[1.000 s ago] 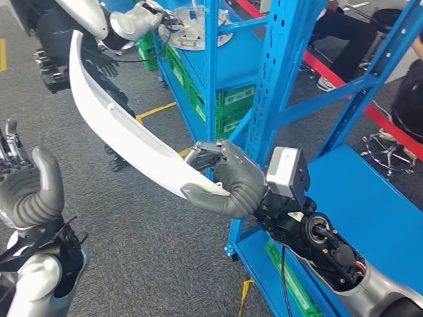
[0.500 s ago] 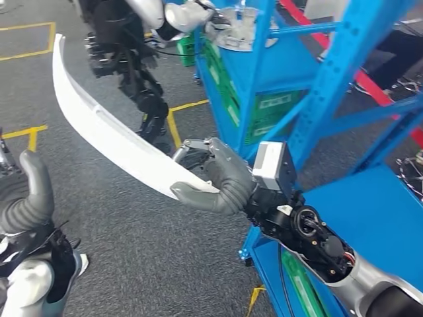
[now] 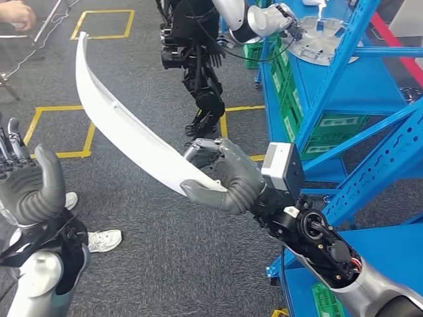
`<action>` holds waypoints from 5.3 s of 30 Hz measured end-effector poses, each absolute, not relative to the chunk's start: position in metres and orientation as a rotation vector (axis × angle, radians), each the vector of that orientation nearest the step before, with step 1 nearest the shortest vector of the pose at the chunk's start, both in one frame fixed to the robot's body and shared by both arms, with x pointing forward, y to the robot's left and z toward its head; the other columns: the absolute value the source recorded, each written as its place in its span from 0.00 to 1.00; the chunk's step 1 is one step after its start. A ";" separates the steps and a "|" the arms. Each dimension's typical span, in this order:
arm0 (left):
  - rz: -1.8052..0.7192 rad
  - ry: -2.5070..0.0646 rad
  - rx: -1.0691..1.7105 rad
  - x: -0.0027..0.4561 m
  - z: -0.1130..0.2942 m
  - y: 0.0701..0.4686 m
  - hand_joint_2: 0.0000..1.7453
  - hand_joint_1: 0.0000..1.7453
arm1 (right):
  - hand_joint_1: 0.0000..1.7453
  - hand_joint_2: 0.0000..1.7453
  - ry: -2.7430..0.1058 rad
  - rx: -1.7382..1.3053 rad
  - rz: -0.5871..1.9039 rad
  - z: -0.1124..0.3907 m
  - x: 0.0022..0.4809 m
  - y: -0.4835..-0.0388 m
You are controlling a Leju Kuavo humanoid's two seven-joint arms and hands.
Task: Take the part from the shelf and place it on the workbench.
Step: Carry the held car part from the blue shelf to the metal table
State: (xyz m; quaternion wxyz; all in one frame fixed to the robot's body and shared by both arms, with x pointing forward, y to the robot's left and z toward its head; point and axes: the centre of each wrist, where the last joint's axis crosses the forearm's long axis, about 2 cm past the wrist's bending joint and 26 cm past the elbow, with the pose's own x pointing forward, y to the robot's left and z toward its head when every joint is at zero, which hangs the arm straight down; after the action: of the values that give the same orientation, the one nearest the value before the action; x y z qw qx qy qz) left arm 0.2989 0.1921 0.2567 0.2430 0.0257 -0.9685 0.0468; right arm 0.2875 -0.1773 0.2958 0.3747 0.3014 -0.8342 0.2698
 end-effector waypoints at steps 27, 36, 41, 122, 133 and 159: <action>0.115 -2.644 0.082 0.301 0.256 0.196 1.00 0.00 | 1.00 1.00 -2.113 0.752 0.650 0.293 0.297 -0.180; 0.129 -2.646 0.064 0.303 0.259 0.194 1.00 0.00 | 1.00 1.00 -2.107 0.751 0.631 0.291 0.300 -0.181; 0.127 -2.629 0.056 0.303 0.254 0.193 1.00 0.00 | 1.00 1.00 -2.092 0.745 0.627 0.287 0.301 -0.181; 0.078 -2.511 0.020 0.311 0.230 0.194 1.00 0.00 | 1.00 1.00 -2.052 0.693 0.628 0.276 0.308 -0.183; 0.075 -2.506 0.022 0.311 0.229 0.194 1.00 0.00 | 1.00 1.00 -2.042 0.690 0.614 0.272 0.306 -0.184; 0.059 -2.517 0.066 0.312 0.230 0.195 1.00 0.00 | 1.00 1.00 -2.051 0.695 0.624 0.277 0.308 -0.185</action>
State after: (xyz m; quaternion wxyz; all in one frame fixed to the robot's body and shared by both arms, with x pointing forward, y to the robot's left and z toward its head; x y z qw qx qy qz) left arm 0.3125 0.1950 0.2300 0.3064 0.0250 -0.9513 0.0223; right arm 0.3082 -0.1846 0.2771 0.4297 0.2783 -0.8218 0.2500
